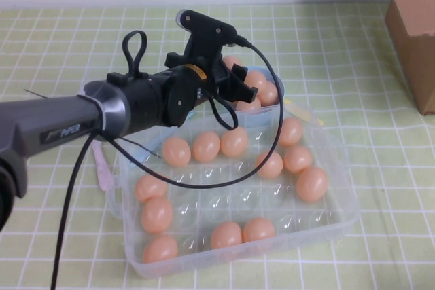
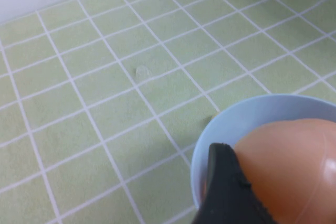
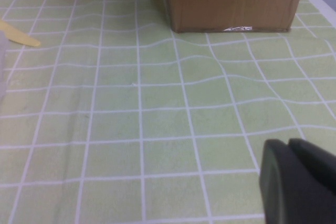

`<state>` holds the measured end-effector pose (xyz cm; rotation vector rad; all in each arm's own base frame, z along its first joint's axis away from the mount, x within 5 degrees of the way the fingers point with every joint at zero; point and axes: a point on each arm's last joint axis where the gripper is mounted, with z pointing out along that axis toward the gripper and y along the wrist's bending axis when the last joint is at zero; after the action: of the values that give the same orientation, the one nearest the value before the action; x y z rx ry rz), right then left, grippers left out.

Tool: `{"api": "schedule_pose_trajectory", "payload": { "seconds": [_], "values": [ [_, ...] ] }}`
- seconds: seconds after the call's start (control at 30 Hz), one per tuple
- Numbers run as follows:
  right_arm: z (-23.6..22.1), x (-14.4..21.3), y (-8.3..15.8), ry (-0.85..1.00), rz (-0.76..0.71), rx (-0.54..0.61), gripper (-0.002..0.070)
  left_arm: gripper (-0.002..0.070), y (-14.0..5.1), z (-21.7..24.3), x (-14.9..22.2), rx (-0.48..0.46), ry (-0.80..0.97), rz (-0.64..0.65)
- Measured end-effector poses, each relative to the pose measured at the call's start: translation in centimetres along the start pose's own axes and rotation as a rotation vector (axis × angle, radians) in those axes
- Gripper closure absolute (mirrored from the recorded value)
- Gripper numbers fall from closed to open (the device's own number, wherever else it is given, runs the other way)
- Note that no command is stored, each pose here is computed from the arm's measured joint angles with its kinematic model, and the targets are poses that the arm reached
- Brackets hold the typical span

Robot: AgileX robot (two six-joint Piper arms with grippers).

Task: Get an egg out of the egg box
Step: Place the egg in the bowl

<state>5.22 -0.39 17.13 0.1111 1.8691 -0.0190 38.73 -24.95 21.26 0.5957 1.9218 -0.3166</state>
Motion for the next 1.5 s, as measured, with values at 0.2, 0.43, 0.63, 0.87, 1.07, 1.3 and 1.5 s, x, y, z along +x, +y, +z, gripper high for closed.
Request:
{"api": "schedule_pose_trajectory", "payload": {
  "seconds": [0.2,0.43,0.63,0.87,1.07,1.3,1.5],
  "values": [
    [0.0,0.0,0.0,0.0,0.0,0.0,0.0694,0.0321,-0.1,1.4,0.2,0.001,0.003,0.0],
    [0.0,0.0,0.0,0.0,0.0,0.0,0.0694,0.0309,-0.1,2.2,1.3,0.002,0.025,-0.006],
    [0.0,0.0,0.0,0.0,0.0,0.0,0.0694,0.0305,-0.1,2.5,1.8,0.002,0.039,-0.027],
    [0.0,0.0,0.0,0.0,0.0,0.0,0.0694,0.0235,-0.2,2.6,1.9,0.002,0.041,-0.028],
    [0.0,0.0,0.0,0.0,0.0,0.0,0.0694,0.0216,-0.2,2.6,1.9,0.002,0.041,-0.028],
    [0.0,0.0,0.0,0.0,0.0,0.0,0.0694,0.0204,-0.2,2.5,1.9,0.005,0.044,-0.009],
    [0.0,0.0,0.0,0.0,0.0,0.0,0.0694,0.0202,-0.2,2.5,1.1,0.015,0.046,0.012]
  ]
}}
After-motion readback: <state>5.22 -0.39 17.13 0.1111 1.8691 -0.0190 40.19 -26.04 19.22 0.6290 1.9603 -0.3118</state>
